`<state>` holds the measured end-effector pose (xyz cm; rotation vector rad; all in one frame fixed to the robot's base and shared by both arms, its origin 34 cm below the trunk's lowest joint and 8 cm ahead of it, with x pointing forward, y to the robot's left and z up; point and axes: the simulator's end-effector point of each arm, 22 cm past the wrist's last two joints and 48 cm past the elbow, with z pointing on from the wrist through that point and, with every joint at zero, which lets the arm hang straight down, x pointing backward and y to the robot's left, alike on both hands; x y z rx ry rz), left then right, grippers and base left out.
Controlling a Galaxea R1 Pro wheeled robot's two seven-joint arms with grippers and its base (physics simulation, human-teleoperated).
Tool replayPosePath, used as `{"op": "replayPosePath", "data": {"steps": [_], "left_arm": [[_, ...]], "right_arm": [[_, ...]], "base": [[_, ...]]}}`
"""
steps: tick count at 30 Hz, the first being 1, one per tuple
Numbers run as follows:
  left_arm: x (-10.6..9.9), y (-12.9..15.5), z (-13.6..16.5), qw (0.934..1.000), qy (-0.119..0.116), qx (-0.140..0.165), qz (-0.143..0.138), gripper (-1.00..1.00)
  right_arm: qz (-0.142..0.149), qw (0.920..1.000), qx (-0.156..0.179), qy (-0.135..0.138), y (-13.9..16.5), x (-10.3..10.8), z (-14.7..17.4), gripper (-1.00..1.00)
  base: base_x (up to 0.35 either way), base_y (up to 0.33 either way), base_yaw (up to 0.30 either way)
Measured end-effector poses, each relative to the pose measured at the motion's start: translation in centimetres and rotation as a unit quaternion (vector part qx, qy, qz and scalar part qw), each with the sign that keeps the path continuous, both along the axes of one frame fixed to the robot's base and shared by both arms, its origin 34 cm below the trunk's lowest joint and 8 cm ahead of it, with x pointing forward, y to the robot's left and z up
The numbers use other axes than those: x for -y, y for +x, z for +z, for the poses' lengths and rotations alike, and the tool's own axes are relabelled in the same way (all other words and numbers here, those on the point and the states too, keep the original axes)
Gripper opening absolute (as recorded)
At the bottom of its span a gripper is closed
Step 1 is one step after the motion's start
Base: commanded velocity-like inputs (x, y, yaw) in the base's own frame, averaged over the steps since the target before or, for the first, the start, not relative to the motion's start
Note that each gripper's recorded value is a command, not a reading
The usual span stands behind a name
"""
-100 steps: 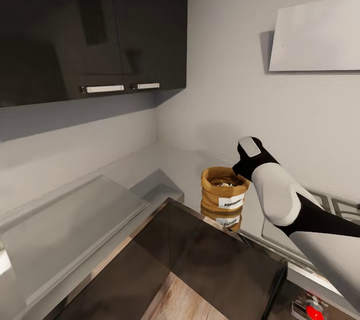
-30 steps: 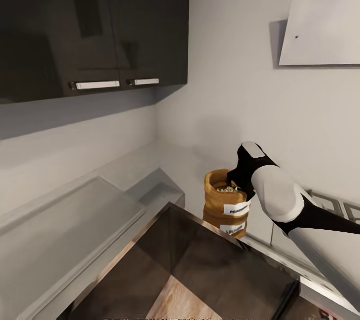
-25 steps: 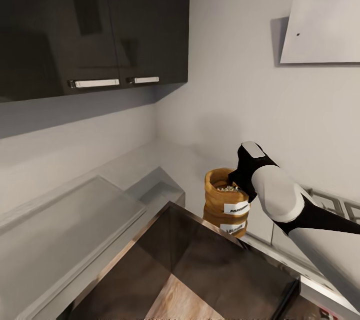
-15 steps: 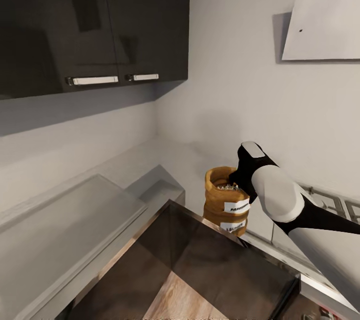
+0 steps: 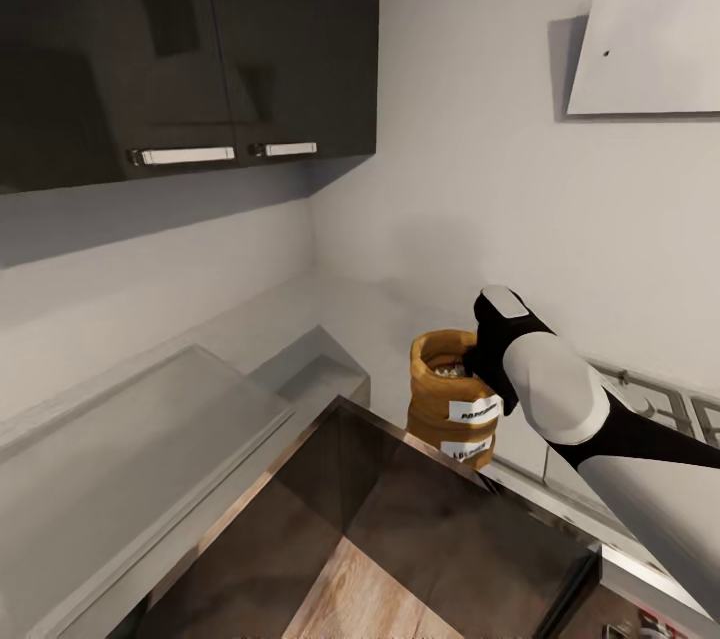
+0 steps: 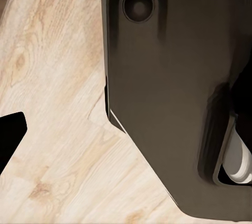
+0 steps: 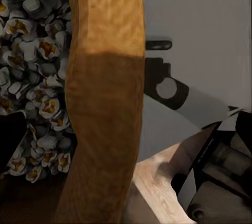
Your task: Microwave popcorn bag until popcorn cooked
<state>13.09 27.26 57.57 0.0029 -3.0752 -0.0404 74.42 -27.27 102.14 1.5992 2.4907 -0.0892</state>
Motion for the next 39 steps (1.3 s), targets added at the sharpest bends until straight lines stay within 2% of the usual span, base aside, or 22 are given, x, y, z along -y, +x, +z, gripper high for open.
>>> {"op": "replayPosePath", "data": {"steps": [10,11,20,39], "left_arm": [[0.0,0.0,0.0,1.0000,0.000,0.000,0.000,1.00],[0.0,0.0,0.0,1.0000,0.000,0.000,0.000,1.00],[0.0,0.0,0.0,1.0000,0.000,0.000,0.000,1.00],[0.0,0.8,0.0,0.9999,0.000,0.011,0.000,1.00]], "right_arm": [[-0.008,1.0000,-0.004,-0.002,-0.2,0.1,-0.1,1.00],[-0.008,1.0000,-0.004,-0.002,-0.2,0.1,-0.1,-1.00],[-0.005,1.0000,-0.004,-0.006,-0.2,0.2,0.0,-1.00],[-0.008,1.0000,0.005,0.001,-0.5,-0.1,1.1,-1.00]], "base": [[0.000,0.000,0.000],[0.000,0.000,0.000],[0.000,0.000,0.000],[0.000,0.000,0.000]]}}
